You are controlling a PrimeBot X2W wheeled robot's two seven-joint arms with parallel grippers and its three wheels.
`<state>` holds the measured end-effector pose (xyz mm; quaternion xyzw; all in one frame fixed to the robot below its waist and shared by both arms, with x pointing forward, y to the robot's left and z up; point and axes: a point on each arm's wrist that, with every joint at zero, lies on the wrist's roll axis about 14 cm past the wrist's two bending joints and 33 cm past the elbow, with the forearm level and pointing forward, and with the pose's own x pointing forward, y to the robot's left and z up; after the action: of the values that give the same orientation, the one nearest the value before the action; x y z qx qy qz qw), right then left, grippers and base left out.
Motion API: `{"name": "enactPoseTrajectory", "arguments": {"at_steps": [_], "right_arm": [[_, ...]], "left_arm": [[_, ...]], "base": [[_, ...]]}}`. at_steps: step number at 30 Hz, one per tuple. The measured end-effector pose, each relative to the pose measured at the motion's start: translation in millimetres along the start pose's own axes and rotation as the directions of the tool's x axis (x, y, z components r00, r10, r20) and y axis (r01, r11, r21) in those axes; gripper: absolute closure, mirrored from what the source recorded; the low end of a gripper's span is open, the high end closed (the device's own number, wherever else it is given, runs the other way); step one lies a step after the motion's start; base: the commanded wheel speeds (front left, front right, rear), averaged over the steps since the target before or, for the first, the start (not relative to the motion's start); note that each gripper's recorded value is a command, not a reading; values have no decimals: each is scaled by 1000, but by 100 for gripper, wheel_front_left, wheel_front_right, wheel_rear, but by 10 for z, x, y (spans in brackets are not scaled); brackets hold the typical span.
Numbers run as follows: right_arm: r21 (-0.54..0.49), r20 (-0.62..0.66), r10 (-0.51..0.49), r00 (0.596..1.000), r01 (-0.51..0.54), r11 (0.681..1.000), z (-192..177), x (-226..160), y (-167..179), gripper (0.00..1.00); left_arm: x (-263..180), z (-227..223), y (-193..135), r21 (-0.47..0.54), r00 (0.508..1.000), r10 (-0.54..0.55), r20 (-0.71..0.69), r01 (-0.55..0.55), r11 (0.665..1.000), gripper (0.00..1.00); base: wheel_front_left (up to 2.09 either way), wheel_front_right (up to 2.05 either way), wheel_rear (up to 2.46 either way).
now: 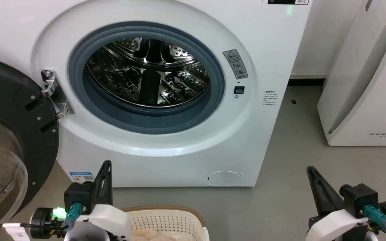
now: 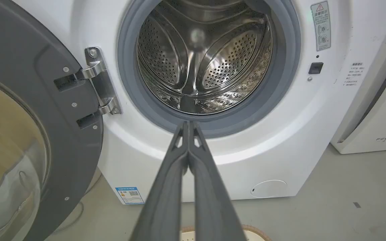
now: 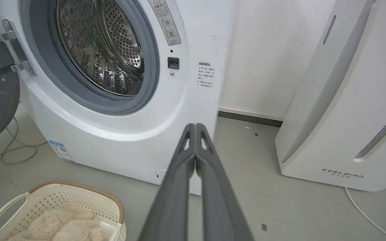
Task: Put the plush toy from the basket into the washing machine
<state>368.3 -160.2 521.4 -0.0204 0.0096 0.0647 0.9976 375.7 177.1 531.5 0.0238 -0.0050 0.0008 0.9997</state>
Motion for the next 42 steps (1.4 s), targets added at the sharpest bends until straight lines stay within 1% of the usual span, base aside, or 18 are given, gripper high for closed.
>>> {"name": "enactPoseTrajectory", "arguments": {"at_steps": [22,23,34,42], "right_arm": [[0,0,0,1000,0,1000,0,0,0,100],[0,0,0,1000,0,1000,-1,0,0,0],[14,9,-12,1000,11,1000,8,2,-40,0],[32,20,-23,1000,22,999,5,27,-82,0]], "left_arm": [[0,0,0,0,1000,0,0,0,1000,100],[0,0,0,0,1000,0,0,0,1000,0],[8,-14,-22,-1,1000,0,2,0,1000,0],[54,-139,-60,-8,1000,-11,-26,11,1000,0]], "base": [[0,0,0],[0,0,0],[0,0,0],[0,0,0]]}}
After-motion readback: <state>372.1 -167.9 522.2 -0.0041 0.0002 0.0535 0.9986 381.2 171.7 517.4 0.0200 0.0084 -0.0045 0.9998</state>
